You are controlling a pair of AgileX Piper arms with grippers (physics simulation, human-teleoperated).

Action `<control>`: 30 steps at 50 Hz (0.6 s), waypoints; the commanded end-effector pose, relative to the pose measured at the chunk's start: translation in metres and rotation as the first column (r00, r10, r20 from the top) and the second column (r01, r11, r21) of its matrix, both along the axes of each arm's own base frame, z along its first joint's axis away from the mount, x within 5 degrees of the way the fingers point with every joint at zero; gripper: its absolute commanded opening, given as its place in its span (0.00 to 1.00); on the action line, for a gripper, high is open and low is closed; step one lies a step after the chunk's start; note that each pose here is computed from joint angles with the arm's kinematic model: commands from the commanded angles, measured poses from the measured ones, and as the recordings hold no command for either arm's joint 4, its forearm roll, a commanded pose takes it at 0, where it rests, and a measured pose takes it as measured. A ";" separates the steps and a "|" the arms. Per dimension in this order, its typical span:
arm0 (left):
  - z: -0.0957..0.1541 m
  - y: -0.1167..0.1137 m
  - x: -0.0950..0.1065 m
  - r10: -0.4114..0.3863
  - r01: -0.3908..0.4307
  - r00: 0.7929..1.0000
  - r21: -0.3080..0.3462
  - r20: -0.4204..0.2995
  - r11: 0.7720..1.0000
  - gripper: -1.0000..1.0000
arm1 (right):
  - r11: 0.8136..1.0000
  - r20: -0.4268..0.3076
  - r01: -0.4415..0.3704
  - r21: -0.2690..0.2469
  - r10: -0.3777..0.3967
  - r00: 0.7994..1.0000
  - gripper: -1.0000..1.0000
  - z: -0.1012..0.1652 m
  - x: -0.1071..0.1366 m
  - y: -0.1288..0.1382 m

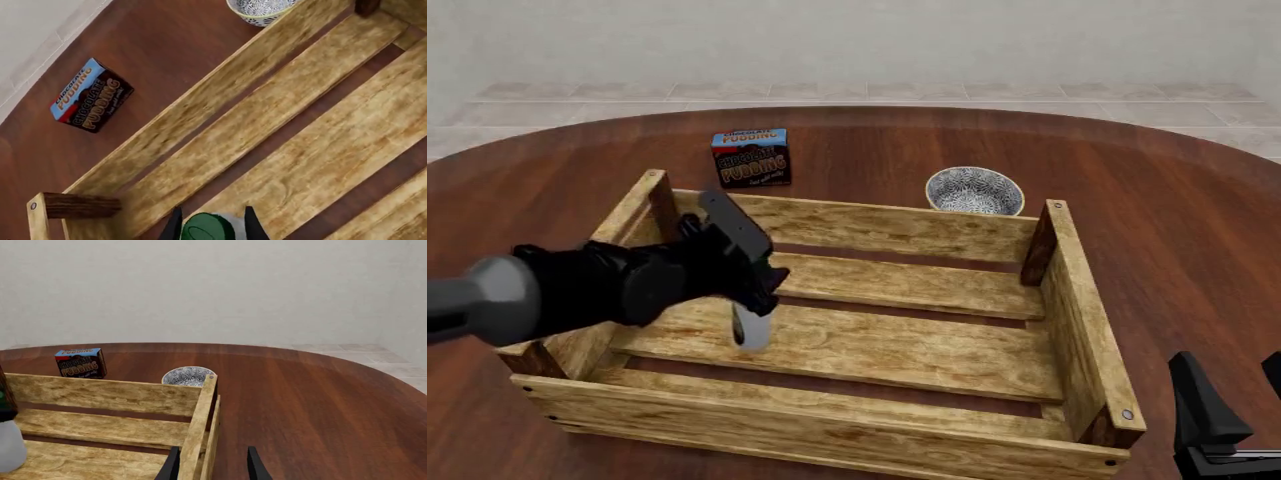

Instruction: Pick up the salad dressing and put it in the tray.

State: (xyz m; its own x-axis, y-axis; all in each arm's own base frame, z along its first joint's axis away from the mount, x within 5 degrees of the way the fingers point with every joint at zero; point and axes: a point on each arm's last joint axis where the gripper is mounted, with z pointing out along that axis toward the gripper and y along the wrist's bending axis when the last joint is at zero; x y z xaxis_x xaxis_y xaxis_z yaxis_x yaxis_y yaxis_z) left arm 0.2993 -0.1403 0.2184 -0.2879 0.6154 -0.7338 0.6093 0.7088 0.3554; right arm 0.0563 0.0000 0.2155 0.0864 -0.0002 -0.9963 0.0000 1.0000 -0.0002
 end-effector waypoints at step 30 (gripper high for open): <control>0.030 0.010 -0.021 -0.037 0.036 0.999 0.042 0.029 0.998 1.00 | 1.000 0.000 0.000 0.000 0.000 1.000 1.00 0.000 0.000 0.000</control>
State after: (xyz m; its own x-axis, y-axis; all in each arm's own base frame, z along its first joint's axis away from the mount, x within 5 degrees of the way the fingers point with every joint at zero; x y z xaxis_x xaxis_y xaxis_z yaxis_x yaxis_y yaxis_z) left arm 0.2850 -0.1321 0.2309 -0.2639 0.6639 -0.6997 0.6319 0.6671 0.3947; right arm 0.0563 0.0000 0.2155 0.0863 -0.0002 -0.9963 0.0000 1.0000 -0.0002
